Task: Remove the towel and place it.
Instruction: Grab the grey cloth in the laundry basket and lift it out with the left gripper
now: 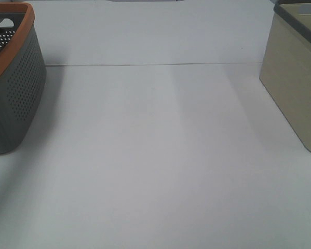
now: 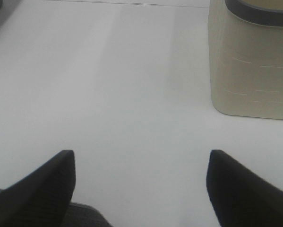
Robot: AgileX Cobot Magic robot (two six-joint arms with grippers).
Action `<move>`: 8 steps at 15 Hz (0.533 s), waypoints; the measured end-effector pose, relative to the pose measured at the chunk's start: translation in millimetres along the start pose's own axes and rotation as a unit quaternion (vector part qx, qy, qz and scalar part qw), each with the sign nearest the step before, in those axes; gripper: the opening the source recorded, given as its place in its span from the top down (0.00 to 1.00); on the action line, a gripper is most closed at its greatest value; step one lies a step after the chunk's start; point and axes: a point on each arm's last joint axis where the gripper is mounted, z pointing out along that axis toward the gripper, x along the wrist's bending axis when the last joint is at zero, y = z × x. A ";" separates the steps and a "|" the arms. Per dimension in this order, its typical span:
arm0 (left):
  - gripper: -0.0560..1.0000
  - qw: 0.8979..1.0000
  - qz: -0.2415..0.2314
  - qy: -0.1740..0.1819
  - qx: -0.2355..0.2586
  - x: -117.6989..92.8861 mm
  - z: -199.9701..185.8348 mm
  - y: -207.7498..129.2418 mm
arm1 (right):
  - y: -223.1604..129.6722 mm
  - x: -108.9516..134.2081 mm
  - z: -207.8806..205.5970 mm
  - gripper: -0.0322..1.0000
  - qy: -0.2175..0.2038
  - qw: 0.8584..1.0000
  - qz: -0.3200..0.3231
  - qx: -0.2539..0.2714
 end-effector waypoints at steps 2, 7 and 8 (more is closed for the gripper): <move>0.45 1.000 -0.003 0.006 -0.005 1.1 0.0 1.0 | 0.0 0.0 0.0 0.23 0.000 1.000 0.001 0.000; 0.74 1.000 -0.014 0.006 0.000 1.2 0.0 0.0 | 0.0 0.0 0.0 0.23 0.000 1.000 0.001 0.000; 0.85 1.000 -0.014 0.007 0.000 1.2 0.0 0.0 | 0.0 0.0 0.0 0.23 0.000 1.000 0.001 0.000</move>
